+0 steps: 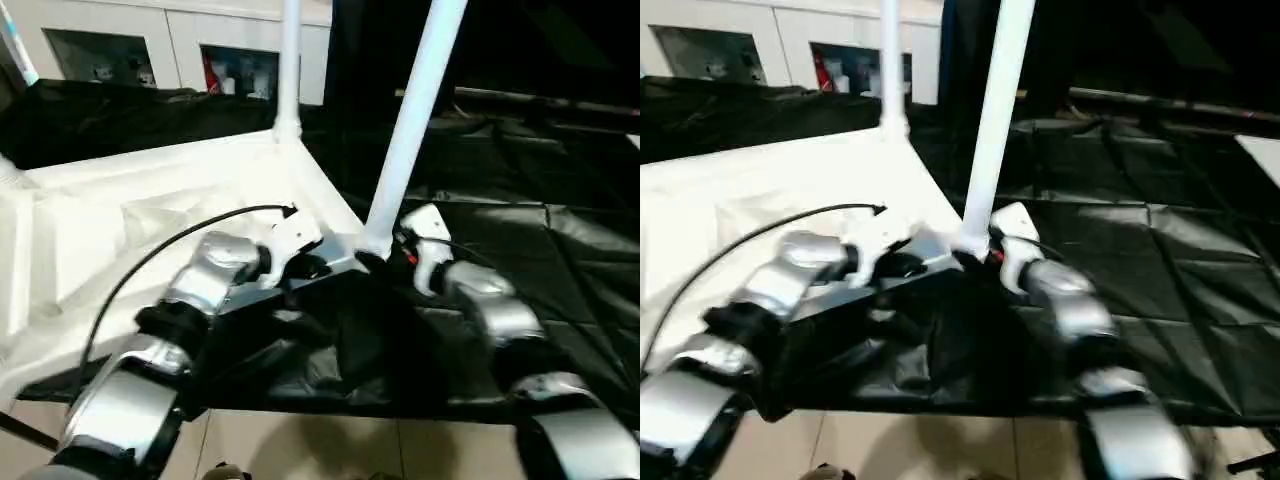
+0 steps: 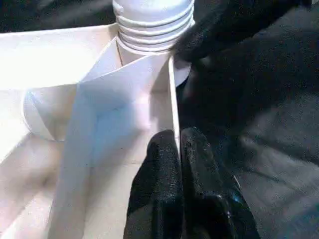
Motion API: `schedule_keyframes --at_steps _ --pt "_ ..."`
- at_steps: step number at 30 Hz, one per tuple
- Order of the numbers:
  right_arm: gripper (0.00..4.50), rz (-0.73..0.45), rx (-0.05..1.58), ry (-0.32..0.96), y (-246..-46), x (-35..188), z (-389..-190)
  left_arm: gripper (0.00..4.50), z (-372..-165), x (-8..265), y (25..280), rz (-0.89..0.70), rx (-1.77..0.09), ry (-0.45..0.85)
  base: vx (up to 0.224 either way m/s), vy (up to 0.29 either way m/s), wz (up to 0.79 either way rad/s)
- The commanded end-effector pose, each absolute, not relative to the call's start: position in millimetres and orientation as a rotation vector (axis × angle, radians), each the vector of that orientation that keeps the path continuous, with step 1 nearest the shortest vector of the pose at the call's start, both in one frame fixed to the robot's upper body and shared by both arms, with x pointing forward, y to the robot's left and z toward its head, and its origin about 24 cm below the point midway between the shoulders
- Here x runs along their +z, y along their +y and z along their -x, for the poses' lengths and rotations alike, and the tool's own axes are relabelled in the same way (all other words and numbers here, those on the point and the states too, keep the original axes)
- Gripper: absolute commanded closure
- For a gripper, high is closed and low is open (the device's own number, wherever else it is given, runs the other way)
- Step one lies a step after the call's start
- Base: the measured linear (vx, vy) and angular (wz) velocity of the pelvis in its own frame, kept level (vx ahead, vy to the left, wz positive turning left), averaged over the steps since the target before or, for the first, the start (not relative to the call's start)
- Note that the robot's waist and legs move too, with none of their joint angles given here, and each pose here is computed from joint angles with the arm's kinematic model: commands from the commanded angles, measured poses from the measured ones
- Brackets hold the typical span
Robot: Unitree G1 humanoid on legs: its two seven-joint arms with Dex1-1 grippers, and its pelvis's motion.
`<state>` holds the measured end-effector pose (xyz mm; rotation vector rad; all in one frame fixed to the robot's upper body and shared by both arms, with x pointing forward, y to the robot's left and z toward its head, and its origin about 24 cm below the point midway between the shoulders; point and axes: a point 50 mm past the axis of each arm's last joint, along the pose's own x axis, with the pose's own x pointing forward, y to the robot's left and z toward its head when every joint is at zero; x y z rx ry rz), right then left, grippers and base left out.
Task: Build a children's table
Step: Rotate leg to tighten
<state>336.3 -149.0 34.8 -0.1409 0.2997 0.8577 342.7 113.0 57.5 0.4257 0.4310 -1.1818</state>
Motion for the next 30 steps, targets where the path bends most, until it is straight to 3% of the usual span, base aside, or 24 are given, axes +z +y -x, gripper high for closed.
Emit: schedule_keyframes --at_steps 1,9,22,25,30 --pt "0.75 0.167 1.011 0.299 -144.0 38.7 -329.1 4.50 -329.9 50.9 104.7 -0.400 -1.323 0.435 0.000 0.000 0.00" --pt "0.75 0.156 1.102 0.297 -158.2 50.2 -325.1 4.50 -322.8 54.1 112.7 -0.372 -1.409 0.445 0.000 0.000 0.00" --pt "1.77 0.101 1.176 0.355 -151.8 41.0 -313.0 4.50 -322.5 50.4 123.4 -0.357 -1.360 0.460 0.000 0.000 0.00" --pt "1.79 0.101 1.096 0.388 -150.2 32.4 -313.3 4.50 -327.0 49.1 122.0 -0.359 -1.296 0.463 0.000 0.000 0.00" --pt "1.80 0.030 0.791 0.448 -141.3 13.3 -323.5 4.50 -341.9 48.6 112.8 -0.346 -1.104 0.456 0.000 0.000 0.00"
